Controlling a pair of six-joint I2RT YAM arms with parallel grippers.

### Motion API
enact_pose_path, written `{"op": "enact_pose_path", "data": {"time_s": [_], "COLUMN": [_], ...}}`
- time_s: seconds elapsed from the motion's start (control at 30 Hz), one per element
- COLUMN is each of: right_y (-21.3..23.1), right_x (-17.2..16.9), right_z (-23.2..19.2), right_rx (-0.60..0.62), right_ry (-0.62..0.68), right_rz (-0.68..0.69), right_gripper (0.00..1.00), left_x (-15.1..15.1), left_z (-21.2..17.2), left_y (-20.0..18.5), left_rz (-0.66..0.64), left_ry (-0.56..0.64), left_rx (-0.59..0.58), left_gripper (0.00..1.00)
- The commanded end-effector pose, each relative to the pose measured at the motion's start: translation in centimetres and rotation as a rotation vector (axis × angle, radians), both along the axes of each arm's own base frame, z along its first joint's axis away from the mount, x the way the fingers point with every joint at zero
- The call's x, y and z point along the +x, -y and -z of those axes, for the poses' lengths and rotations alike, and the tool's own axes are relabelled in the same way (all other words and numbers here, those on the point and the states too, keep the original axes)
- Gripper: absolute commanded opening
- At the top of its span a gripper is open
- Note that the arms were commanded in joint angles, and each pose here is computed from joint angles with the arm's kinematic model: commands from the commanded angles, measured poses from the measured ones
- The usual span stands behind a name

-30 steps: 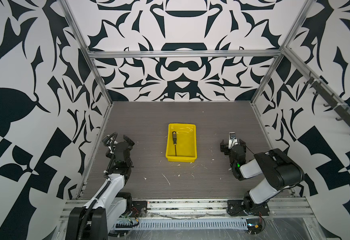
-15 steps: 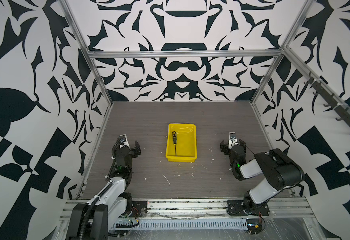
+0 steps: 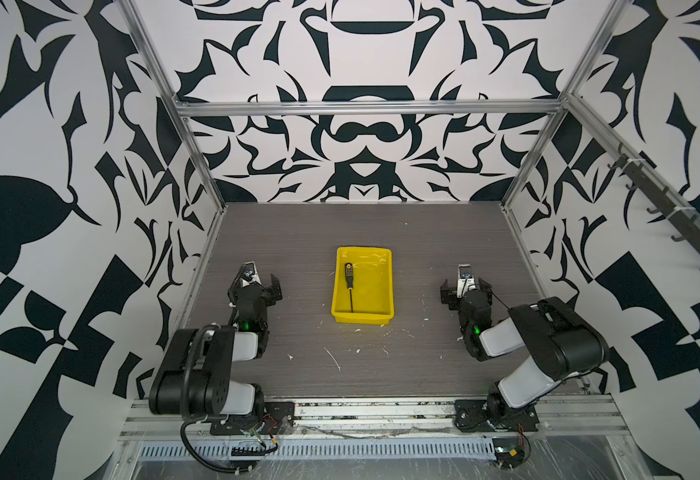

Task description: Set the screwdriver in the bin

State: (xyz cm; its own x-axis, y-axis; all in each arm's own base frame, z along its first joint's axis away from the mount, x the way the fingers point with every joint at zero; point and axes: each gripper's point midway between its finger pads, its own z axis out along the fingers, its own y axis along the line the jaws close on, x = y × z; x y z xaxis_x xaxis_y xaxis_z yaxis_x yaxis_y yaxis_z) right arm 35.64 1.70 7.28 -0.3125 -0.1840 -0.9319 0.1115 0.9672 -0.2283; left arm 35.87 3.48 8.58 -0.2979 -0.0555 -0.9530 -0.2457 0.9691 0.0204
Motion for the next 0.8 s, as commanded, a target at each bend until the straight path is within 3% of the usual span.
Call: {"op": "enact_pose_path", "data": {"time_s": [0.0,0.13,0.2,0.27,0.7,0.77], "right_y": [-0.3,-0.2,-0.3,-0.3,-0.3,-0.4], "right_x": [0.9,0.8,0.9,0.8,1.8,2.6], "right_z": [-2.2,-2.1,-2.2,-2.1,-1.6,-1.4], "right_rx": [0.029,0.028,0.029,0.03,0.052,0.097], "right_ry": [0.078,0.076,0.078,0.076,0.025,-0.009], "right_rz": [0.0,0.0,0.0,-0.002,-0.019,-0.056], "right_gripper": [1.0,1.0,1.0,1.0,1.0,1.0], "left_x": [0.7,2.0,3.6,3.2,3.4,3.4], "left_z": [-2.3,-0.9,-0.6,-0.3,-0.4,-0.4], "left_y": [-1.5,-0.4,0.7,0.7,0.7,0.7], "left_rz": [-0.052,0.01,0.084,0.088,0.097,0.098], "left_ry": [0.182,0.02,-0.002,-0.043,-0.03,-0.03], "left_rx": [-0.019,-0.052,-0.02,-0.051,-0.053,-0.052], "left_gripper": [0.99,0.99,0.99,0.99,0.99,0.99]}}
